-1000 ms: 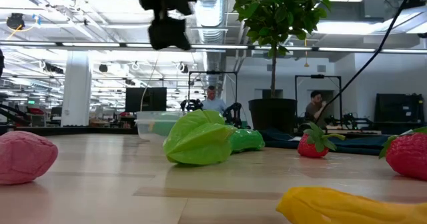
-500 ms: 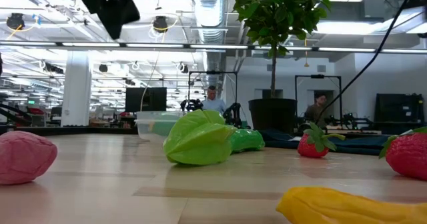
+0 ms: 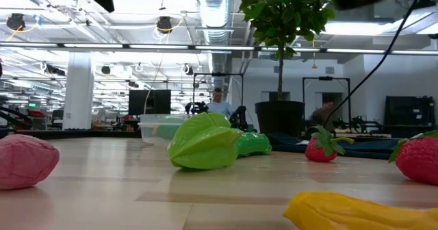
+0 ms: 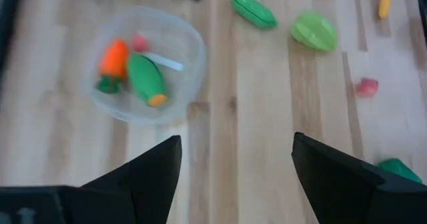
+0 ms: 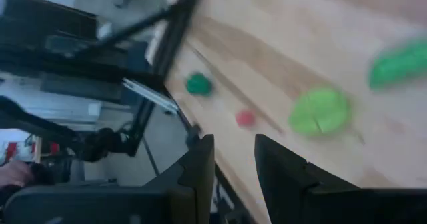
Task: Pick and placing Produce into tupperware
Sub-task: Put the yellow banana into the transparent bin
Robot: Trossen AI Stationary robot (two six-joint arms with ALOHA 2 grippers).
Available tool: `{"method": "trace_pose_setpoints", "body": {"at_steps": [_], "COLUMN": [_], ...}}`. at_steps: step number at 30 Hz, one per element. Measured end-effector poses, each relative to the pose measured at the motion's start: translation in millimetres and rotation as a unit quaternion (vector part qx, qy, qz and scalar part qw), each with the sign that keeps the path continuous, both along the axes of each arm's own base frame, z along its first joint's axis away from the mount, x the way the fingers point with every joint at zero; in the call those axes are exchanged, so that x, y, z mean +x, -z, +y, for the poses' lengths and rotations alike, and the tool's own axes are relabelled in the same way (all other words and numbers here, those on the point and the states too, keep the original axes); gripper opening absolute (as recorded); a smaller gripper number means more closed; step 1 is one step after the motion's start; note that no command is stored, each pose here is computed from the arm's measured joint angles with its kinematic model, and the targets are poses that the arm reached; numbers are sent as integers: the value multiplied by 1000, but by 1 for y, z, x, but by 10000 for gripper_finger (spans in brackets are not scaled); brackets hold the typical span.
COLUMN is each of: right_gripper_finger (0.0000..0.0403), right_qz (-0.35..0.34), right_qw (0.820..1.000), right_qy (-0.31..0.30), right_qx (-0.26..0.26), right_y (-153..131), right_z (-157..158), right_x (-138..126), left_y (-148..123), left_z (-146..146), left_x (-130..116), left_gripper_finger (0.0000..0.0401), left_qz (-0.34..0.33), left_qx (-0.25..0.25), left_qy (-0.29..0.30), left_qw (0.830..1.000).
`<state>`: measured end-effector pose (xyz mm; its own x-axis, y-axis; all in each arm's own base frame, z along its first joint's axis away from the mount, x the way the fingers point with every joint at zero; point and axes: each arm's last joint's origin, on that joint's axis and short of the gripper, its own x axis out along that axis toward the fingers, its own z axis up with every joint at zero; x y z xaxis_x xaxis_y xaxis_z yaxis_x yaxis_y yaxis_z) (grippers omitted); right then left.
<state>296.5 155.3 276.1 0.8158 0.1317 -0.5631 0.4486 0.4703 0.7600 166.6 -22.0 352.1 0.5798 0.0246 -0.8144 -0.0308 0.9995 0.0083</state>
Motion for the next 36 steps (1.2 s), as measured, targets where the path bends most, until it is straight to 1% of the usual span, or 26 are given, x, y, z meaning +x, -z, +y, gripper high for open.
{"method": "trace_pose_setpoints", "body": {"at_steps": [2, 3, 5, 7, 9, 11, 13, 16, 18, 20, 22, 25, 27, 29, 31, 34, 36], "right_gripper_finger": [100, 100, 100, 100, 100, 101, 102, 102, 102, 102, 102, 100, 94, 86, 76, 70, 72], "right_qz": [-13, -11, -10, -17, -23, -27, -19, 8, 39, 51, 86, 152, 201, 269, 318, 373, 383], "right_qw": [1000, 1000, 1000, 999, 998, 997, 996, 991, 990, 989, 985, 974, 964, 947, 930, 906, 899], "right_qy": [0, 4, 21, 33, 33, 21, 10, 30, 27, 14, 10, 21, 43, 74, 96, 123, 132], "right_qx": [-15, -13, 5, 35, 57, 73, 92, 128, 131, 136, 149, 164, 168, 161, 157, 158, 167], "right_y": [-2, -2, -2, -4, -5, -4, -3, 3, 10, 10, 17, 26, 30, 38, 40, 43, 43], "right_z": [-10, -15, -23, -28, -32, -34, -37, -41, -42, -41, -40, -36, -30, -22, -10, 11, 23], "right_x": [7, 9, 13, 17, 21, 26, 28, 31, 29, 28, 27, 18, 8, -8, -26, -49, -58], "left_y": [-4, -5, -8, -11, -13, -14, -15, -15, -15, -15, -15, -14, -13, -12, -12, -12, -12], "left_z": [2, 3, 4, 5, 5, 6, 6, 6, 6, 6, 6, 5, 5, 4, 3, 2, 1], "left_x": [-7, -9, -15, -20, -24, -26, -28, -29, -29, -29, -28, -29, -30, -32, -32, -32, -33], "left_gripper_finger": [272, 272, 272, 272, 272, 272, 272, 272, 272, 272, 272, 272, 272, 272, 272, 272, 272], "left_qz": [-15, -20, -32, -43, -51, -57, -61, -63, -63, -63, -62, -55, -47, -38, -36, -36, -38], "left_qx": [1, -3, -8, -17, -25, -32, -37, -44, -45, -47, -50, -59, -68, -69, -70, -63, -55], "left_qy": [-13, -20, -33, -44, -52, -60, -66, -74, -75, -77, -80, -82, -83, -84, -82, -81, -84], "left_qw": [1000, 1000, 999, 998, 997, 996, 995, 994, 994, 994, 994, 993, 993, 993, 994, 994, 994]}}
